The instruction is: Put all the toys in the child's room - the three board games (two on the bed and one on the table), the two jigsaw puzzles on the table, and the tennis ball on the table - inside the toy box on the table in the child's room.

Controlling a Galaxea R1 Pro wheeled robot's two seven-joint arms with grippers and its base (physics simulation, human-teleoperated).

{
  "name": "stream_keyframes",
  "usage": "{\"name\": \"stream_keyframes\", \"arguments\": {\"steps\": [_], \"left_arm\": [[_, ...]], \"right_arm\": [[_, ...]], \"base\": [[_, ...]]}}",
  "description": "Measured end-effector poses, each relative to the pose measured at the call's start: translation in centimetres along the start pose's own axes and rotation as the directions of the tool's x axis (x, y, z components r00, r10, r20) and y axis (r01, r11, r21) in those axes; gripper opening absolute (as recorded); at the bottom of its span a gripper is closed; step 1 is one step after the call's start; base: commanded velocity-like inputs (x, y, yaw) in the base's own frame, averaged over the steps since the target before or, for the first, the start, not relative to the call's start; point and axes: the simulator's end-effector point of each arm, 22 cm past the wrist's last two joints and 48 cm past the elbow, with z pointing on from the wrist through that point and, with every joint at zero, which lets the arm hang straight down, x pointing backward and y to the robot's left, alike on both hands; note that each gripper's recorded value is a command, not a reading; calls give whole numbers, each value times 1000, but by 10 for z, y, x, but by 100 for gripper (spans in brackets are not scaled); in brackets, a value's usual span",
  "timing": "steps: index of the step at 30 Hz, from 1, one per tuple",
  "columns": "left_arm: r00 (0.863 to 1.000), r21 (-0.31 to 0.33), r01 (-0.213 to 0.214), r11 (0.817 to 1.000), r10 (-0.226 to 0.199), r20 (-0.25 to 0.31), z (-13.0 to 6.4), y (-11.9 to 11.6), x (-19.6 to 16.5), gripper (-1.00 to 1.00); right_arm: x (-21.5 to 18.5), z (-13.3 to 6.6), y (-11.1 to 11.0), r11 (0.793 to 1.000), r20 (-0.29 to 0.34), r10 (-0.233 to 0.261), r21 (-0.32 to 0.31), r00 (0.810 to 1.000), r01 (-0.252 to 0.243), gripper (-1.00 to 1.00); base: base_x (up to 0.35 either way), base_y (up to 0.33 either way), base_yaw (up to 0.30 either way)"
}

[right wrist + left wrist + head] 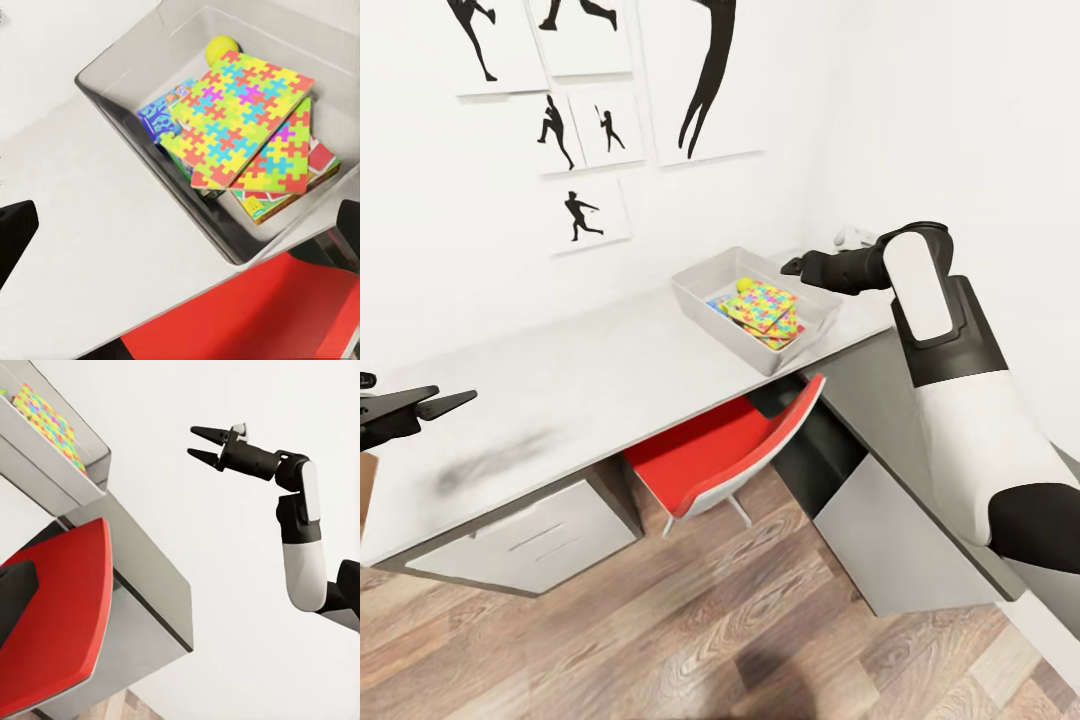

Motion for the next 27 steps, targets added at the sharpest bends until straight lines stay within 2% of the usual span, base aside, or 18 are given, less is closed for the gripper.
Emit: {"name": "stream_keyframes", "arguments": {"steps": [24,27], "left_arm": [[999,12,-35,999,35,11,-3,-20,-9,100],[999,9,-38,999,38,11,-4,-22,-10,100]], "right_arm": [[-22,-25,9,1000,40,-9,-4,999,9,100],[-26,-30,2,1000,49,-11,10,999,11,100]], "base": [[-4,0,0],[0,0,0]]}}
